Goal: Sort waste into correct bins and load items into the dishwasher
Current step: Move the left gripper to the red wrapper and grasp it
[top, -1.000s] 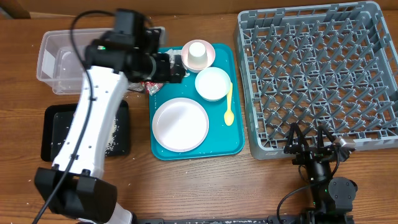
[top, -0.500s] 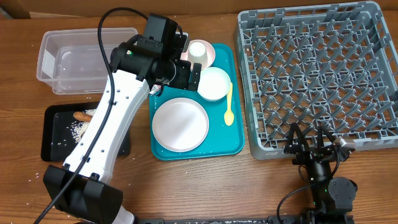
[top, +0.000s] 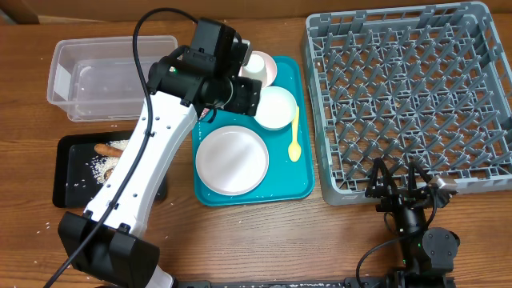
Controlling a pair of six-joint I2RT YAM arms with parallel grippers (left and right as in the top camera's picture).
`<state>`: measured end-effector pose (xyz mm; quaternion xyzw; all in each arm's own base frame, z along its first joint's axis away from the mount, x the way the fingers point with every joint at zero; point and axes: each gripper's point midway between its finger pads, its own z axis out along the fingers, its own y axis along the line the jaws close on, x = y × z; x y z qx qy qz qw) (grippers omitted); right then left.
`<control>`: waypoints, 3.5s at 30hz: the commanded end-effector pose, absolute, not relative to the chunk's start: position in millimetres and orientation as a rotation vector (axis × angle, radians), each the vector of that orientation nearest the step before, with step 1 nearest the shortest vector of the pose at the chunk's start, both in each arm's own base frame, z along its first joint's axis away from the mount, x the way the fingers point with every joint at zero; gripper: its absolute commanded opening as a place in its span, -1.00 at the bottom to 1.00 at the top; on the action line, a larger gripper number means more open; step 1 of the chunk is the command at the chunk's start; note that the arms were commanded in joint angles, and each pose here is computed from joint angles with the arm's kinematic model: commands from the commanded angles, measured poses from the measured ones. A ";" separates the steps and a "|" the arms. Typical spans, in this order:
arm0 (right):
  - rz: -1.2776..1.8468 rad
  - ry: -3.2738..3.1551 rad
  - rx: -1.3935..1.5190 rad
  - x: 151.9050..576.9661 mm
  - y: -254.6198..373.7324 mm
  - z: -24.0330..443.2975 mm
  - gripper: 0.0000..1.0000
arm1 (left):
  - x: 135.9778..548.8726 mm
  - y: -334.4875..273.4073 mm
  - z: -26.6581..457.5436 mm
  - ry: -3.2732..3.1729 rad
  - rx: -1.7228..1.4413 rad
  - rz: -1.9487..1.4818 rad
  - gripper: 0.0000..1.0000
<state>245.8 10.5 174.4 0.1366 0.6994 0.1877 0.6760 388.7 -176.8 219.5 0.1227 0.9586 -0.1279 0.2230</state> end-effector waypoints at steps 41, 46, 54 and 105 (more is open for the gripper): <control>0.419 1.570 0.312 246.0 9.6 172.1 1.00 | 528.6 -165.8 184.8 2.321 0.442 -0.186 1.00; 0.419 1.570 0.312 246.0 9.6 172.1 1.00 | 528.4 -165.2 159.7 2.327 0.645 -0.101 1.00; 0.420 1.570 0.312 246.0 9.7 172.1 1.00 | 511.8 -125.1 137.1 2.403 0.890 0.237 0.82; 0.420 1.570 0.312 246.0 9.7 172.1 1.00 | 494.1 -118.4 48.6 2.509 1.066 0.159 0.35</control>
